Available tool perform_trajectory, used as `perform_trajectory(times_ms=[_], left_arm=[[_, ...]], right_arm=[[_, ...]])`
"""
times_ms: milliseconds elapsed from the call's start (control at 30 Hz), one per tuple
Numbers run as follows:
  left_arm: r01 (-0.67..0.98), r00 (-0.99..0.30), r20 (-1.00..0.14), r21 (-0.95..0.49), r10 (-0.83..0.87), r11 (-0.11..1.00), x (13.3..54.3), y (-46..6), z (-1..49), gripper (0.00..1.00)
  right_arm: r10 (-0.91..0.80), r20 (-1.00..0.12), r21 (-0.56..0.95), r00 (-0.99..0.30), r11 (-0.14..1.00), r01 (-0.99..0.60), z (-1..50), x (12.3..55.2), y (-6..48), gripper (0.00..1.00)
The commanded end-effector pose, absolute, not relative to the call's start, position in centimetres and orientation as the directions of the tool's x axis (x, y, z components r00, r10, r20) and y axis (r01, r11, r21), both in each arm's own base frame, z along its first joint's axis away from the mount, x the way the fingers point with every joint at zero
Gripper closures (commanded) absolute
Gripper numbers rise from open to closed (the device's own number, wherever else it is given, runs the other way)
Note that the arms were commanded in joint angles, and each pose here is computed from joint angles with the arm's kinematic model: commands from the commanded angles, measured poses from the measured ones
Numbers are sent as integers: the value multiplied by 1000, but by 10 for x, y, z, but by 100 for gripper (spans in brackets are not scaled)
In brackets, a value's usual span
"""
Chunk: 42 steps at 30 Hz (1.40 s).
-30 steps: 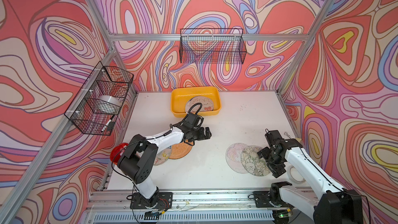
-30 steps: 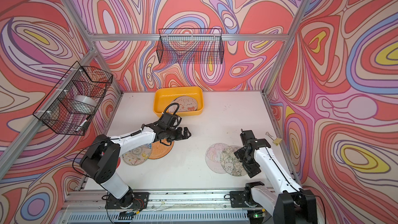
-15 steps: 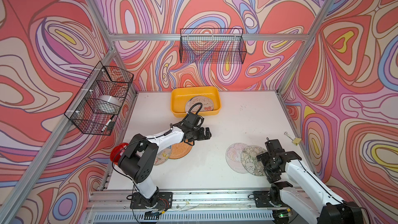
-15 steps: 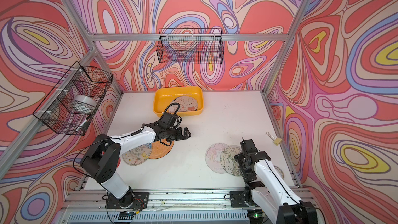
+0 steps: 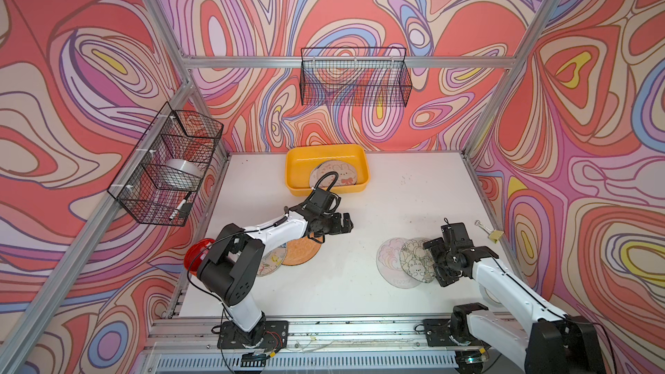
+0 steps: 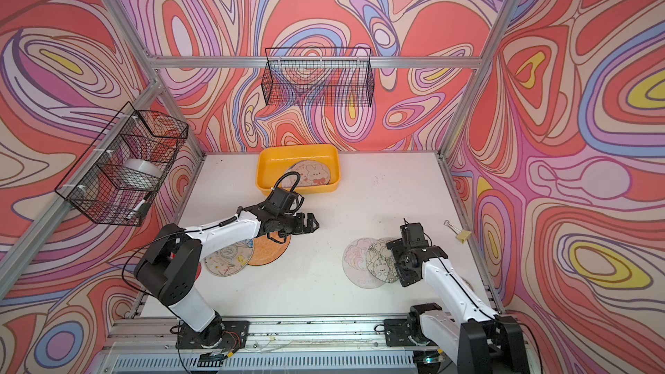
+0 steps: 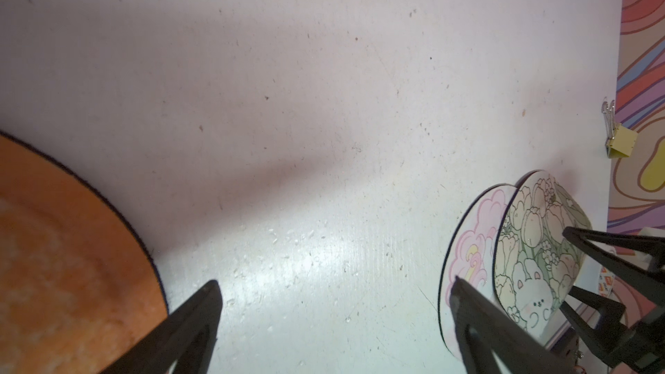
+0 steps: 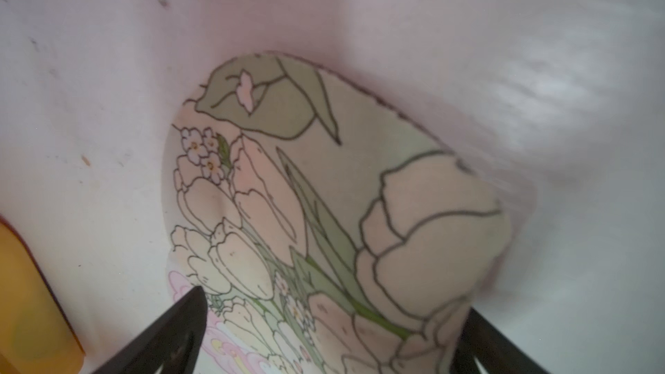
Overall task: Put the coasters into the storage box
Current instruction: Move the coaster to the center of the board.
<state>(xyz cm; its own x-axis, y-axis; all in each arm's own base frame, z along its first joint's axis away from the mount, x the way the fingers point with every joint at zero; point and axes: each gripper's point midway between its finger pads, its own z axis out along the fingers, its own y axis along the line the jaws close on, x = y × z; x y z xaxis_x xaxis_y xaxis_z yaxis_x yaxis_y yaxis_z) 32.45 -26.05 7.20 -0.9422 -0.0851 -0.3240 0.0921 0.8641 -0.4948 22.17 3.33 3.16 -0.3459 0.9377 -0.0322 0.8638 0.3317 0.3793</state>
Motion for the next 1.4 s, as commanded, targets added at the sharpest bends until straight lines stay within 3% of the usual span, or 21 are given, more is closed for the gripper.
perform_trajectory(times_ms=[0,433,700,1000,1367], left_arm=[[94,-939,-334,-485,-85,870,326,-260,78,0],[82,-938,-333,-477,-93,875,323,-255,74,0],[81,-939,-329,-480,-94,873,324,-257,73,0],[113,-944,-326,-489,-61,865,329,-281,71,0],[137,-946,-322,-490,-33,861,335,-306,68,0]], right_arm=[[914,-73,406,-400,394,825,26,246,34,2],[763,-131,343,-633,634,693,8,320,40,1],[676,-105,438,-729,690,577,9,371,66,2],[497,-4,491,-868,757,431,-5,381,114,2],[321,1,478,-947,832,282,0,381,161,2]])
